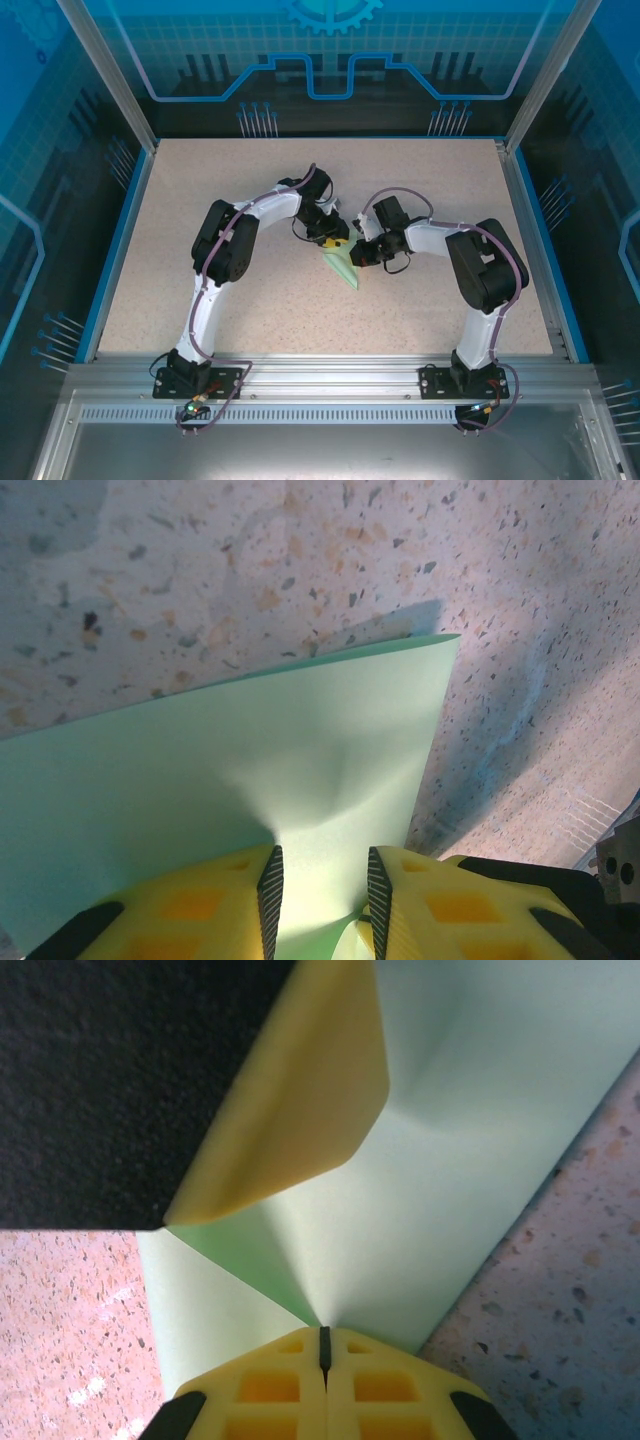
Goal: Fold a paper plane with a square sheet of paper (fold left side to right side)
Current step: Third fold the triangle at the center of the table.
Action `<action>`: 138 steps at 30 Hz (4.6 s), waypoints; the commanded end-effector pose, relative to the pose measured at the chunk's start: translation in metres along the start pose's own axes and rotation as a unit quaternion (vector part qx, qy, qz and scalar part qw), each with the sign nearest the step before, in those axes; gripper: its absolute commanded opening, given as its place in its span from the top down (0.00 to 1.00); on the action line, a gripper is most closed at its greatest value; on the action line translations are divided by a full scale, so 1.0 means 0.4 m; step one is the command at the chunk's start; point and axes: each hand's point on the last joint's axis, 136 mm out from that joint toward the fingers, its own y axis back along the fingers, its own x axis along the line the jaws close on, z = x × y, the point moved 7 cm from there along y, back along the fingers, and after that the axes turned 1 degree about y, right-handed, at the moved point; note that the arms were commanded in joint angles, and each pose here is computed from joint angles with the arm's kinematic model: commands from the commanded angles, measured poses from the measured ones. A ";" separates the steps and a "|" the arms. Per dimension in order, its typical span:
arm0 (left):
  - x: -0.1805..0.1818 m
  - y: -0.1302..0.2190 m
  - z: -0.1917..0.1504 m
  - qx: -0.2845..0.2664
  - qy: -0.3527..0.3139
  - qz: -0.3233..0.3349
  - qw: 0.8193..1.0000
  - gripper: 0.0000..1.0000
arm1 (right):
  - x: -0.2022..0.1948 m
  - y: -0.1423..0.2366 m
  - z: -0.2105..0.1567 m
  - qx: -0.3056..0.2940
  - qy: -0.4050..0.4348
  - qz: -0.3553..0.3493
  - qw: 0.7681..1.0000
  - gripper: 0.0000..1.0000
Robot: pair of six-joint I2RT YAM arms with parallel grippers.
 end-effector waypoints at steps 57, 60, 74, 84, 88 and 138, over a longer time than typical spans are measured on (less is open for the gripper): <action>-0.011 0.006 -0.005 0.005 -0.004 0.002 1.000 0.66 | -0.042 -0.038 -0.034 0.053 -0.042 -0.012 0.998 1.00; -0.040 0.047 0.005 -0.007 -0.017 -0.001 1.000 0.62 | -0.050 -0.042 -0.046 0.064 -0.045 -0.021 0.997 1.00; -0.062 0.246 0.015 -0.067 -0.021 0.002 0.998 0.58 | -0.049 -0.042 -0.052 0.069 -0.039 -0.021 0.997 1.00; -0.046 0.235 -0.154 -0.078 0.004 -0.073 0.994 0.65 | -0.049 -0.046 -0.050 0.069 -0.034 -0.022 0.997 1.00; -0.074 0.173 -0.173 -0.057 -0.005 -0.075 0.996 0.65 | -0.047 -0.049 -0.051 0.071 -0.032 -0.022 0.997 1.00; 0.109 -0.064 -0.210 0.003 0.071 0.064 0.995 0.68 | 0.027 0.096 0.034 -0.007 -0.037 0.029 0.999 0.73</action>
